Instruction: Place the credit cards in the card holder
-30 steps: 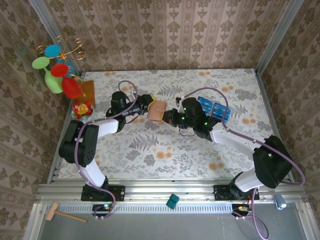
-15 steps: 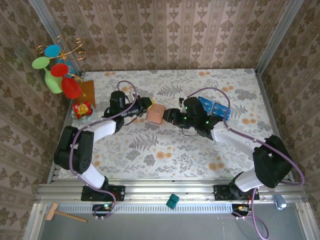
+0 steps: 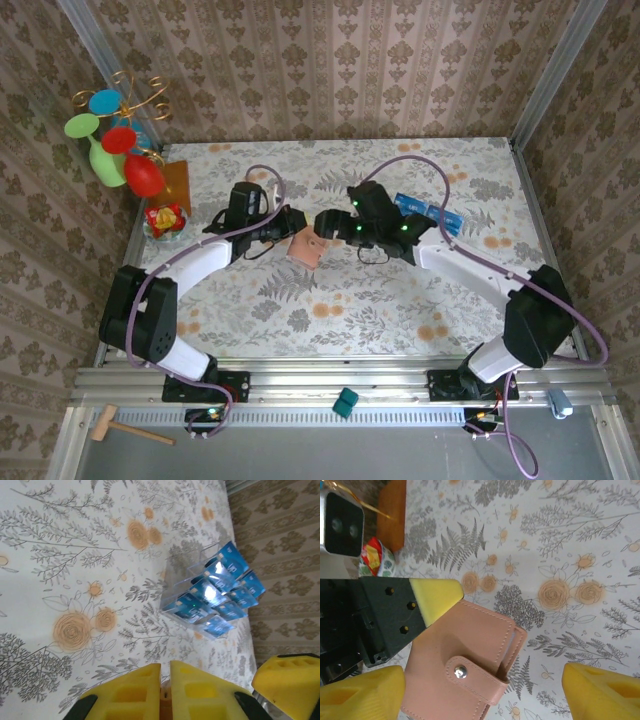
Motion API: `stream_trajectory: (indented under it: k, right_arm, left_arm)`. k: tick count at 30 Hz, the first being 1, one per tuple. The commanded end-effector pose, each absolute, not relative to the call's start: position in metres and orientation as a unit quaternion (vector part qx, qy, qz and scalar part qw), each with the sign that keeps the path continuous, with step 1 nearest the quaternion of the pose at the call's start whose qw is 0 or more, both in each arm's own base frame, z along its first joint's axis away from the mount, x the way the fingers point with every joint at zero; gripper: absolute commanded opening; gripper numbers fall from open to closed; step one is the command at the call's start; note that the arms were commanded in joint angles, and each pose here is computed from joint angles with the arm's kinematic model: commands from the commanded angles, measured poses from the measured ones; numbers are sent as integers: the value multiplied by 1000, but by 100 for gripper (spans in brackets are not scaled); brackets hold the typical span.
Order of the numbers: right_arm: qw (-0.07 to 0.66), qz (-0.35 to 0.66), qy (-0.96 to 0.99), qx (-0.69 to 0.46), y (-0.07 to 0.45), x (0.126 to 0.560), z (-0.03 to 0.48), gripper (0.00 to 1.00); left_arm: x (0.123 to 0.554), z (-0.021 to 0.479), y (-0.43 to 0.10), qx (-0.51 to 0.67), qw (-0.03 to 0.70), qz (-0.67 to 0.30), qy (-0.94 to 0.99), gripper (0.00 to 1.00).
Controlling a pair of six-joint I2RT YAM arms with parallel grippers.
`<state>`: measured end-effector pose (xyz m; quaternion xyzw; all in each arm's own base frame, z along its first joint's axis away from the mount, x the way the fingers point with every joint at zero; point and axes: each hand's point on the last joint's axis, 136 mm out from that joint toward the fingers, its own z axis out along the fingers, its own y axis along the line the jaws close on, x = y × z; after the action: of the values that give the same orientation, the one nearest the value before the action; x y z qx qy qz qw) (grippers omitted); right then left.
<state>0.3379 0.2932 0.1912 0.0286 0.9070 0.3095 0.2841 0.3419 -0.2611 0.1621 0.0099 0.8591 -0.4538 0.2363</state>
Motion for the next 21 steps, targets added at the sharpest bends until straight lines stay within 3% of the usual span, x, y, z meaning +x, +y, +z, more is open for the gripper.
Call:
stream_trajectory:
  k: [1,21]
  right_arm:
    - [278,268,922,17,297,338,178,84]
    - [245,232,941,12,322,345,134,79]
  left_arm:
    - [345,183,-259,27,270,-437,857,0]
    - [350,191,-258,16,283,-429,857,0]
